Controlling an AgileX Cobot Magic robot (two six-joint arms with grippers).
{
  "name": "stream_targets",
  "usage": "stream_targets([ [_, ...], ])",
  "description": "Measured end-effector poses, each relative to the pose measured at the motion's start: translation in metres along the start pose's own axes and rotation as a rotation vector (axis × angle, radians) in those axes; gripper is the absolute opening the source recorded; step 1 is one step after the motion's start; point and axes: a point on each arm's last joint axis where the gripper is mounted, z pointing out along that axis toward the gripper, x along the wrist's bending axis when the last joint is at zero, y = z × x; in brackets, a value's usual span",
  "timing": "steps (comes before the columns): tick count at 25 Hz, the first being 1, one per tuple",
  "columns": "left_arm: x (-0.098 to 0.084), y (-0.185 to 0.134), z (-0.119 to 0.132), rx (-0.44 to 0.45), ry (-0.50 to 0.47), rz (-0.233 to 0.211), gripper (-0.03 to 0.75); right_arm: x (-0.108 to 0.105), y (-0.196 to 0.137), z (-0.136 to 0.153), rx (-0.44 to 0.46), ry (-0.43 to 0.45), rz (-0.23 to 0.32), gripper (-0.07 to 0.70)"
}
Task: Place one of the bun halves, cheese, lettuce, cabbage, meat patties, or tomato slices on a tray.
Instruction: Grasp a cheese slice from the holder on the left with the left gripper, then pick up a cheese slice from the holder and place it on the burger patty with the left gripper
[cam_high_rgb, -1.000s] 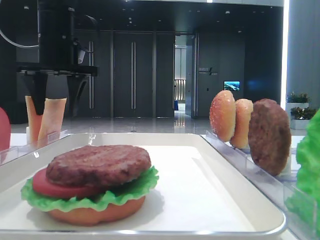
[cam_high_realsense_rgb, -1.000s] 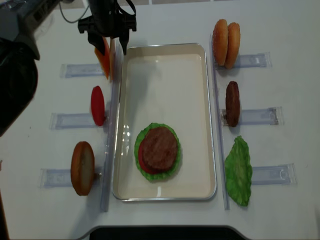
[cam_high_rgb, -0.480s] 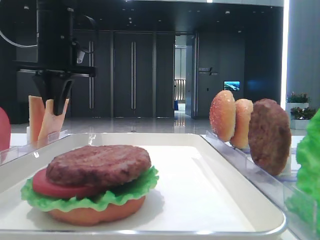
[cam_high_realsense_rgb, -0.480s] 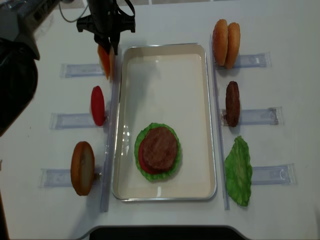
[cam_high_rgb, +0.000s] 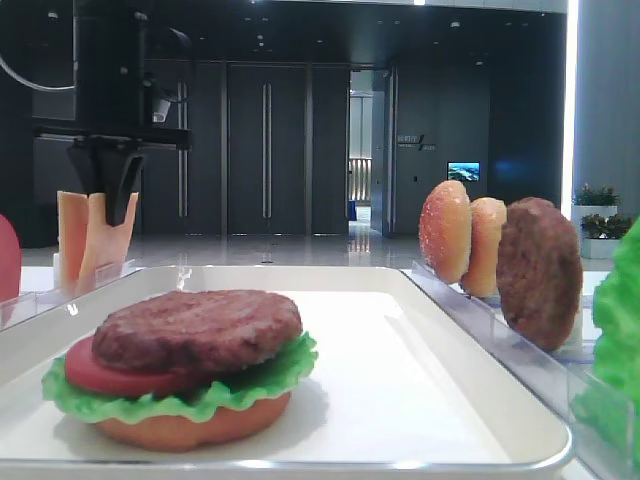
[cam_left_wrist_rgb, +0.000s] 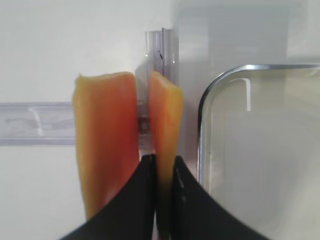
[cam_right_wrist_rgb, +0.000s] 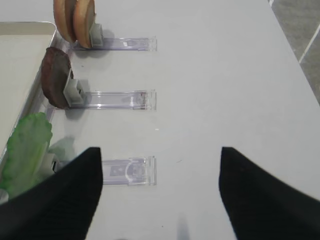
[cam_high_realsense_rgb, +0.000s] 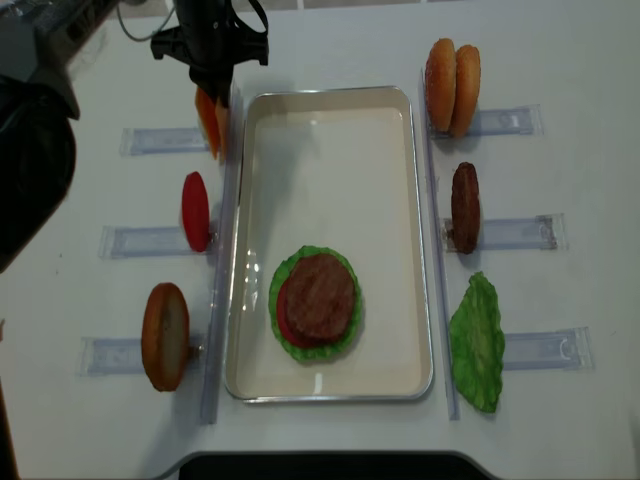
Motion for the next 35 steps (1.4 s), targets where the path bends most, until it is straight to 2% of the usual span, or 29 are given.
stream_targets([
  [4, -0.003, 0.005, -0.009, -0.022, -0.041, -0.016, 0.036, 0.0, 0.0, 0.0, 0.0, 0.0, 0.0, 0.472],
  [10, -0.002, 0.004, -0.018, -0.037, -0.052, -0.021, 0.035, 0.0, 0.0, 0.0, 0.0, 0.0, 0.0, 0.472],
  [17, 0.007, 0.003, -0.055, -0.104, -0.092, -0.025, 0.035, 0.0, 0.0, 0.0, 0.0, 0.0, 0.0, 0.472],
  [25, 0.024, -0.006, -0.098, -0.146, -0.204, -0.082, 0.035, 0.0, 0.0, 0.0, 0.0, 0.0, 0.0, 0.472],
  [35, 0.029, -0.039, -0.149, -0.177, -0.362, -0.032, 0.035, 0.0, 0.0, 0.0, 0.0, 0.0, 0.0, 0.472],
])
